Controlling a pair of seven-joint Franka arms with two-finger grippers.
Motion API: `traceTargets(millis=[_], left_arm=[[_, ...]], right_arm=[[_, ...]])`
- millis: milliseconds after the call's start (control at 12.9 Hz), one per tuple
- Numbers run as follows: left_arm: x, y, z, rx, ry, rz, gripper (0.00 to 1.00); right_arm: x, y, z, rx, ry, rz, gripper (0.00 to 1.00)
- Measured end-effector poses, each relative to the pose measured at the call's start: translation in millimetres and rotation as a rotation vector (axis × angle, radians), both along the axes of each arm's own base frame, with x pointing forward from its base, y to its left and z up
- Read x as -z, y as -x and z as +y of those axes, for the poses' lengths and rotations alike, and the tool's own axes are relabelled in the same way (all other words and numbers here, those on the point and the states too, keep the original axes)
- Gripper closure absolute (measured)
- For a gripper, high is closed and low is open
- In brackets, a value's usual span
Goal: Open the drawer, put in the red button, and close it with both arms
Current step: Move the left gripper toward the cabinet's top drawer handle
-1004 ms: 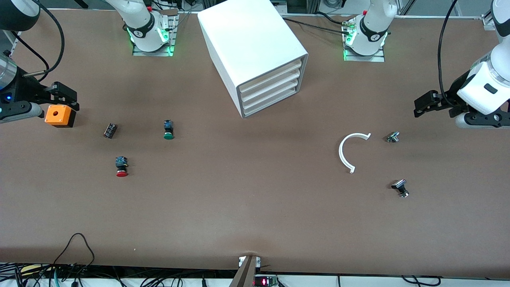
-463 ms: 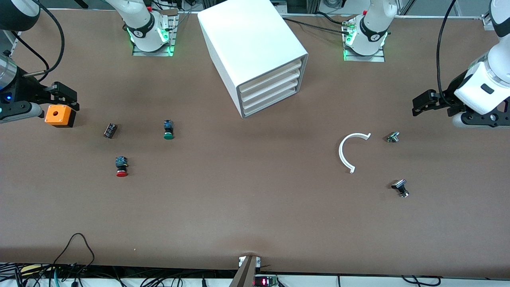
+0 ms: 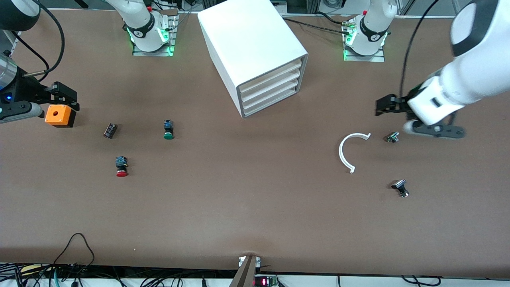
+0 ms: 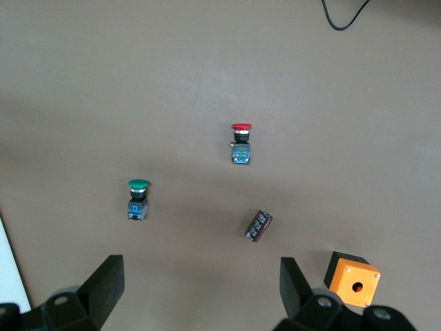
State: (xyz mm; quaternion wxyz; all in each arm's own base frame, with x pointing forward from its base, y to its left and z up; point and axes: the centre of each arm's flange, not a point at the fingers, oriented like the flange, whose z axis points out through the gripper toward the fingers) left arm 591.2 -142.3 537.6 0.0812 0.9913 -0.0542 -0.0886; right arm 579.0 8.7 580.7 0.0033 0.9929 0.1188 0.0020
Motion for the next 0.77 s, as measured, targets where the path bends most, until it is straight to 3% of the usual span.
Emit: traceTargets(millis=[386, 772], left_arm=[[47.5, -0.1, -64.8, 0.042, 0.148, 0.107, 0.00], [118.3, 11.6, -136.8, 0.052, 0.238, 0.132, 0.00]], right_arm=[[0.1, 0.1, 0.1, 0.000, 0.000, 0.001, 0.00], [0.1, 0.0, -0.1, 0.000, 0.000, 0.001, 0.00]])
